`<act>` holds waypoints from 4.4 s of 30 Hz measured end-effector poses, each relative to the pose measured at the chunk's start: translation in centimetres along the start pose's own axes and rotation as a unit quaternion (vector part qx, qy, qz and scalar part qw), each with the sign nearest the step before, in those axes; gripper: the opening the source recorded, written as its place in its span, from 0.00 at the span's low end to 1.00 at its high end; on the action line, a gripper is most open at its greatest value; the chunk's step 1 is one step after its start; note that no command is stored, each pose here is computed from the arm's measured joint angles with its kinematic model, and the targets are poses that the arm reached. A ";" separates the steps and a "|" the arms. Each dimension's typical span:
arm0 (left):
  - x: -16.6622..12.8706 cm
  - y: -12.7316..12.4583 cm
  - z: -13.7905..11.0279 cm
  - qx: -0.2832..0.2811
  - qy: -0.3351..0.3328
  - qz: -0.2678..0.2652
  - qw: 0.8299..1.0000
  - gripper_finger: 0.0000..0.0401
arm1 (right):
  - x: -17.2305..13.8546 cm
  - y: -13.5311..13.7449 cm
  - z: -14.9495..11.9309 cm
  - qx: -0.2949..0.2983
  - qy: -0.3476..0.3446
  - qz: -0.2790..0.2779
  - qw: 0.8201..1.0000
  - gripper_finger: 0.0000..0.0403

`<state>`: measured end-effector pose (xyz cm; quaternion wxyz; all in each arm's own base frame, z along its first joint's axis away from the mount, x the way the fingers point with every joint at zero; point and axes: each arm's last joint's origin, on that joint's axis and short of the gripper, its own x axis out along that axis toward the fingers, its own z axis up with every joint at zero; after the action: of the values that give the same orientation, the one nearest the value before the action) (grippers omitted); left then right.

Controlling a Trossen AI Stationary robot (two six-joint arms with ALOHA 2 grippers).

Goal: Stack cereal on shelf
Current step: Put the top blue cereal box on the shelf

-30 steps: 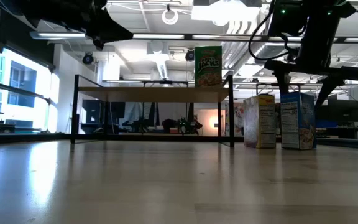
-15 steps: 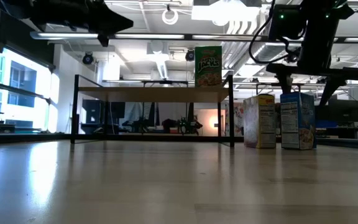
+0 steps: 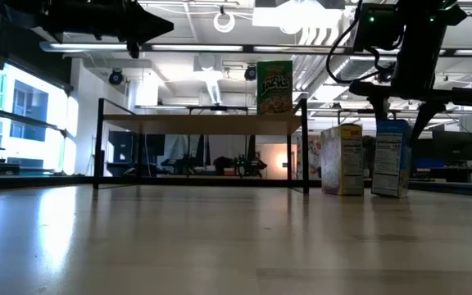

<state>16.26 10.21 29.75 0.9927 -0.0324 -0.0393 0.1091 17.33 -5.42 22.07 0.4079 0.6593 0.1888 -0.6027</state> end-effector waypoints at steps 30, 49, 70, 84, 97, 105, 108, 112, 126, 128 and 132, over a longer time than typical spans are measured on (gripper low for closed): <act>0.4 -4.2 0.6 -0.194 -0.016 -0.085 0.977 0.13 | -15.7 2.6 -3.1 -0.552 0.085 0.328 0.762 0.27; 10.5 -14.1 1.9 -0.162 0.135 -0.150 0.966 0.61 | -15.3 6.7 -8.9 -0.721 0.108 0.377 0.571 0.27; 15.4 -15.9 -2.8 -0.162 0.237 -0.226 0.931 0.62 | -12.9 7.9 -12.6 -0.743 0.111 0.381 0.539 0.27; 15.4 -15.5 -3.2 -0.134 0.247 -0.228 0.932 0.28 | -13.0 8.5 -13.0 -0.740 0.101 0.409 0.524 0.27; 13.1 -12.4 -2.2 -0.097 0.315 -0.192 0.924 0.31 | -14.3 7.2 -9.2 -0.746 0.118 0.314 0.575 0.59; 8.2 -9.3 1.6 -0.061 0.187 -0.108 0.974 0.26 | -13.2 2.7 -6.9 -0.725 0.082 0.250 0.636 0.70; 7.0 -7.7 2.0 -0.034 0.100 -0.030 0.994 0.29 | -11.8 1.2 -6.7 -0.693 0.080 0.274 0.662 0.70; 6.9 -5.4 0.6 -0.024 0.039 0.022 0.999 0.31 | -10.2 0.4 -7.0 -0.642 0.076 0.346 0.680 0.70; 12.2 1.5 -5.9 -0.022 -0.030 0.154 0.987 0.32 | -10.8 1.9 -7.1 -0.548 -0.045 0.428 0.717 0.70; 12.5 2.1 -6.5 -0.012 -0.035 0.185 0.982 0.32 | -11.3 2.1 -7.0 -0.541 -0.053 0.433 0.719 0.70; 12.9 2.5 -7.7 0.007 -0.020 0.226 0.974 0.33 | -12.1 2.4 -6.9 -0.524 -0.061 0.442 0.725 0.70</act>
<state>28.98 15.02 22.80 0.9416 -0.0314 -0.0505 0.3315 21.01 1.37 33.92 0.9195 0.3110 0.1361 -0.1984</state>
